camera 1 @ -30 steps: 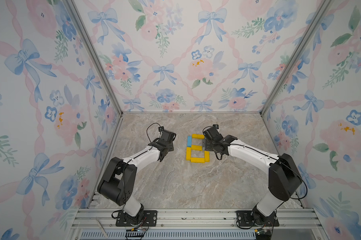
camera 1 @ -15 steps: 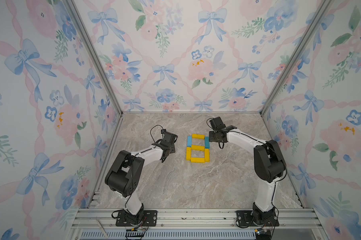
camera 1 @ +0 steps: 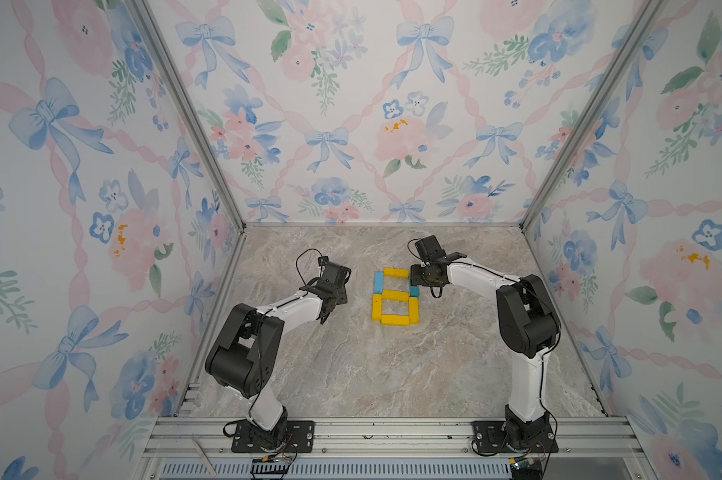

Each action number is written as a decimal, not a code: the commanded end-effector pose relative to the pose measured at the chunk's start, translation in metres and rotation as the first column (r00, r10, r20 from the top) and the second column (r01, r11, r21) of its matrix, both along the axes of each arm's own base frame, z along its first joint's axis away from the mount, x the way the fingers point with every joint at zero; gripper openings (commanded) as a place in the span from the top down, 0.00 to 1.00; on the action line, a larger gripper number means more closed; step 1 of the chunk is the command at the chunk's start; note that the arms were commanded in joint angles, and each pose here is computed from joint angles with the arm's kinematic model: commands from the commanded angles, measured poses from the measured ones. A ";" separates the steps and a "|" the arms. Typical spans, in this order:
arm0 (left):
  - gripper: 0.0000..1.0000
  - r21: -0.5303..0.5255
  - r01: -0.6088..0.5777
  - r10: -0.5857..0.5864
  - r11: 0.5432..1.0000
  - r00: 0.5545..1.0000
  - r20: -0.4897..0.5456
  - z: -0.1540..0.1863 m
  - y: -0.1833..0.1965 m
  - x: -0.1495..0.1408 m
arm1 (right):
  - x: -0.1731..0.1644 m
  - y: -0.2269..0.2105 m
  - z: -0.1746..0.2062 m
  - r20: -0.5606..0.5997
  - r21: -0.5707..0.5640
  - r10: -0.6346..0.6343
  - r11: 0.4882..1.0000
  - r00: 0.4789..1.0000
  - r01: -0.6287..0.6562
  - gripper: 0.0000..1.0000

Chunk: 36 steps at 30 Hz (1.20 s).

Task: Assemble the number 8 with building blocks
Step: Adjust the building block at the center of the board.

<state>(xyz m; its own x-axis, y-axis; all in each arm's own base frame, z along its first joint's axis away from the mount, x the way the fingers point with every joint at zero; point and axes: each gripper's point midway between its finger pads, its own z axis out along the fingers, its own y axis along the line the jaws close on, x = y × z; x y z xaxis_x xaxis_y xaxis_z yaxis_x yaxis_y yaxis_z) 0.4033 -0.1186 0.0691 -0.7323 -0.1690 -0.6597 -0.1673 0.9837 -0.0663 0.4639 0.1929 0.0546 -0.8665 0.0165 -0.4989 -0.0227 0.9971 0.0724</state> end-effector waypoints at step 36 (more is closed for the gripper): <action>0.44 0.020 0.000 0.000 1.000 1.000 -0.020 -0.007 0.008 -0.004 | -0.008 0.049 -0.034 -0.089 0.048 0.113 0.993 0.990 -0.109 0.34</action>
